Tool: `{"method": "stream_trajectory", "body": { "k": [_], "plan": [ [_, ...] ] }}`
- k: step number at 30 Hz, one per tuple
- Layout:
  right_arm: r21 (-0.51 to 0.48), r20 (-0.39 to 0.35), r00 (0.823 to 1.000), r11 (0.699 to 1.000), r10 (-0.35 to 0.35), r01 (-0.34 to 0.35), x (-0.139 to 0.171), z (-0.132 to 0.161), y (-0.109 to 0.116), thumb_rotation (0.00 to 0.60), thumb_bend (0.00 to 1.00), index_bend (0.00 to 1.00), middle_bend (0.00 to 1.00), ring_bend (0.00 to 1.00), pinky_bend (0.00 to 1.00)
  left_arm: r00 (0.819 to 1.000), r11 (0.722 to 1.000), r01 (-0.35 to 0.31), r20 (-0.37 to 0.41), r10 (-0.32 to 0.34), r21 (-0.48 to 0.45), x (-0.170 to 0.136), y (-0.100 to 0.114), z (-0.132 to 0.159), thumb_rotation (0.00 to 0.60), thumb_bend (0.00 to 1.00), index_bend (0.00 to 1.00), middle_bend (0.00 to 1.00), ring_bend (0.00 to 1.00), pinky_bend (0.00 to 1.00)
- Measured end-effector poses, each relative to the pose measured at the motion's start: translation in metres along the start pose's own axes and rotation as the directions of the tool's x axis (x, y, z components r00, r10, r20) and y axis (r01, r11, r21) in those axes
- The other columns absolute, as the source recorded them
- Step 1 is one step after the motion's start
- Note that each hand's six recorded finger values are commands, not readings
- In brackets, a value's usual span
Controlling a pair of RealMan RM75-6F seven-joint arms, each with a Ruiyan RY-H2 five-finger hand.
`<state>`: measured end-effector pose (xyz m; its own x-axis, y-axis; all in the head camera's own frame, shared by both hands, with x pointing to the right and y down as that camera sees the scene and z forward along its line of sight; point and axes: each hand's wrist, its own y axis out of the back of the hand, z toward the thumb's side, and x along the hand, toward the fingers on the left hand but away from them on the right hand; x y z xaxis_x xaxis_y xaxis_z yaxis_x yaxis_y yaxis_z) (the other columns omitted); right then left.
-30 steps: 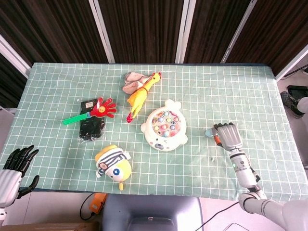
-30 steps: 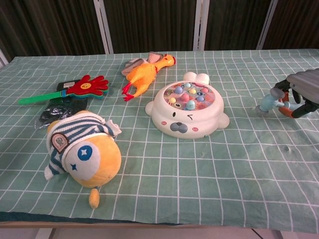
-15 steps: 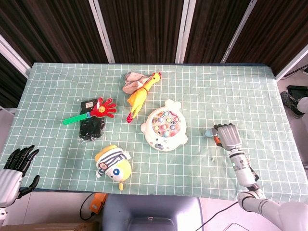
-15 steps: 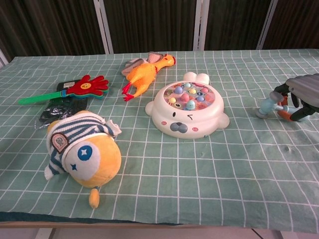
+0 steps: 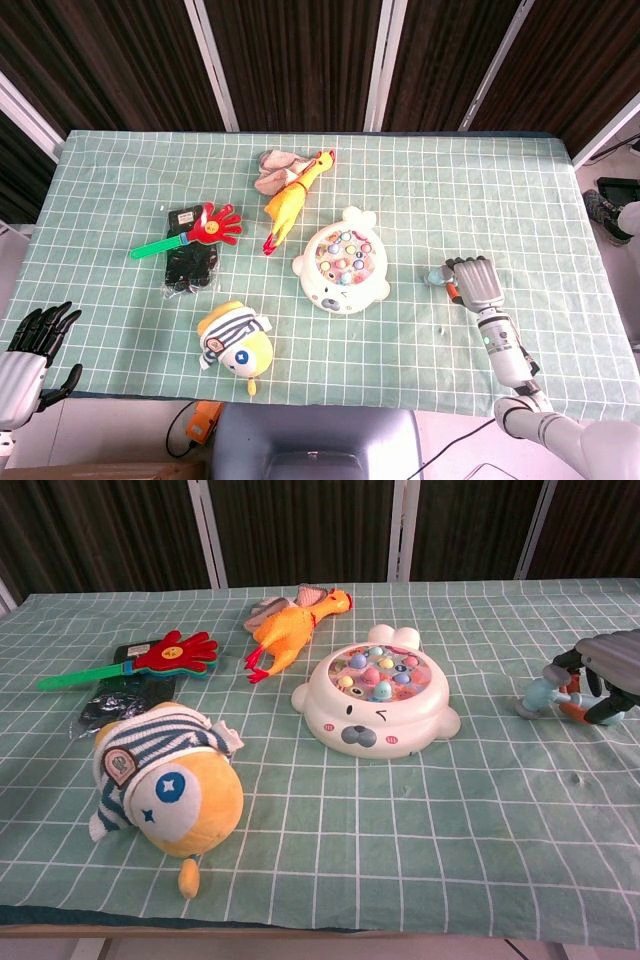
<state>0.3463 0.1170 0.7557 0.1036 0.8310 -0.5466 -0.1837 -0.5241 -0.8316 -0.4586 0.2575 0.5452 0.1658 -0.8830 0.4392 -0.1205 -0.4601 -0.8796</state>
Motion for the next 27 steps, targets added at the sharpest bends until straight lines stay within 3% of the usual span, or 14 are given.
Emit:
{"method": "stream_trajectory", "body": {
  "k": [27],
  "plan": [
    [0.009, 0.022, 1.000, 1.000, 0.021, -0.021, -0.0015, -0.0055, -0.0001, 0.600, 0.48, 0.76, 0.66, 0.52, 0.56, 1.000, 1.000, 0.000, 0.001, 0.000, -0.001, 0.0000, 0.0002, 0.0001, 0.600, 0.42, 0.00, 0.00, 0.00, 0.02]
  ]
}}
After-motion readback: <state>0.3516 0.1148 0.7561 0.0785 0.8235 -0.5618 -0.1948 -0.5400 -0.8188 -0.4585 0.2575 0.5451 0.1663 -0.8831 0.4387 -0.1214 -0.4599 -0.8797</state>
